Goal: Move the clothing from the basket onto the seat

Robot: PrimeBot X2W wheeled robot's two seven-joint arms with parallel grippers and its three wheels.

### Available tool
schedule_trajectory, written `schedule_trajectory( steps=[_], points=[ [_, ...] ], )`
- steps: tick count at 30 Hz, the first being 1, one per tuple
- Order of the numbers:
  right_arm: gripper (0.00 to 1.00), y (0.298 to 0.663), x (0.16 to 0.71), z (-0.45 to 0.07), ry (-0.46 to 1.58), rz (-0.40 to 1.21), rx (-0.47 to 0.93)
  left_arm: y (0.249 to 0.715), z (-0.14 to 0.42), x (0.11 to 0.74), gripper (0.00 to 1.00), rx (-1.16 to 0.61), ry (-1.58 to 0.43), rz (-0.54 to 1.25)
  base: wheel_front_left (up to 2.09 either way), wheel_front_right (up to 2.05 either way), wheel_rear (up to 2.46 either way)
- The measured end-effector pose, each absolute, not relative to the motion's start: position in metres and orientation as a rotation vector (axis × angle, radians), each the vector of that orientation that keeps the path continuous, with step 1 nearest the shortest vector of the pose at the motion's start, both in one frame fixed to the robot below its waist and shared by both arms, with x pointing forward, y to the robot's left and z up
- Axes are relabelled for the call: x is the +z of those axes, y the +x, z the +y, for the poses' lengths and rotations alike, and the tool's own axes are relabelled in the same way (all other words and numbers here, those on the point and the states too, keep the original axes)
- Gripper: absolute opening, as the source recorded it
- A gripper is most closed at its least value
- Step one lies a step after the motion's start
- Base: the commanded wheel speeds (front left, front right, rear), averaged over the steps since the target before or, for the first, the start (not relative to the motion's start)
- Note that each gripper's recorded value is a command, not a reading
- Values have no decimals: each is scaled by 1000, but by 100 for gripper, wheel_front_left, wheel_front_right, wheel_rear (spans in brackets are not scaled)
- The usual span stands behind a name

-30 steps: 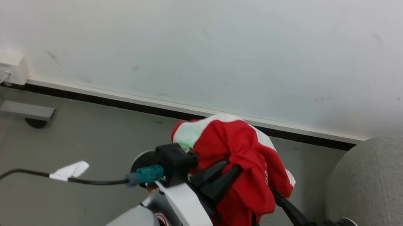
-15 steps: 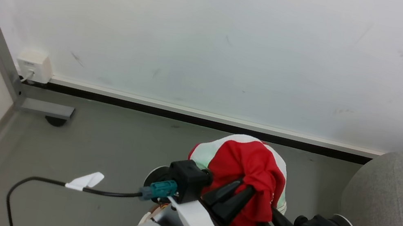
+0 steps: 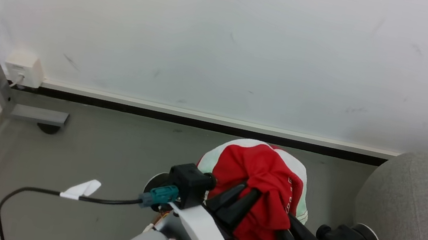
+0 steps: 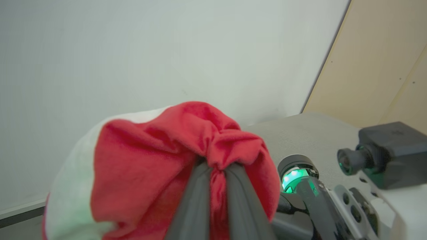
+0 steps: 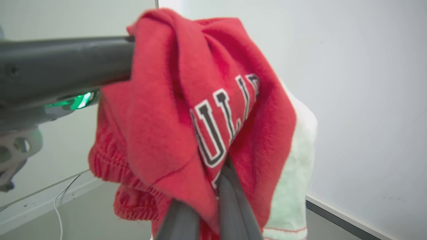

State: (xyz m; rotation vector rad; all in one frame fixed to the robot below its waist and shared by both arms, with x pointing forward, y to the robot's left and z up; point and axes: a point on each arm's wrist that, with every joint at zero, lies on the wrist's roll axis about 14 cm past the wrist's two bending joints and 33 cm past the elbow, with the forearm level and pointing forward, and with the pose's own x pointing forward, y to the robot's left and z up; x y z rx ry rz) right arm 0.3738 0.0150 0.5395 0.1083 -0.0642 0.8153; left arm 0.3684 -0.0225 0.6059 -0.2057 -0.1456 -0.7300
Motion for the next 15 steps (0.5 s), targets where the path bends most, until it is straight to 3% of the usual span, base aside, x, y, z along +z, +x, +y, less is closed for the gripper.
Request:
schedule_trajectory(
  steps=[8, 9, 10, 11, 15],
  points=[
    [0, 379, 545, 0, 135, -82, 761, 371, -27, 600, 0, -736, -222, -127, 0, 0, 0],
    [0, 381, 546, -4, 144, -82, 747, 372, -28, 600, 28, -738, -227, -123, 0, 0, 0],
    [0, 383, 547, -7, 152, -86, 732, 372, -29, 599, 71, -741, -232, -116, 0, 0, 0],
    [0, 385, 549, -12, 158, -91, 717, 372, -31, 597, 100, -746, -233, -111, 0, 0, 0],
    [0, 392, 554, -32, 181, -110, 650, 369, -42, 592, 100, -780, -235, -87, 0, 0, 0]
  ],
)
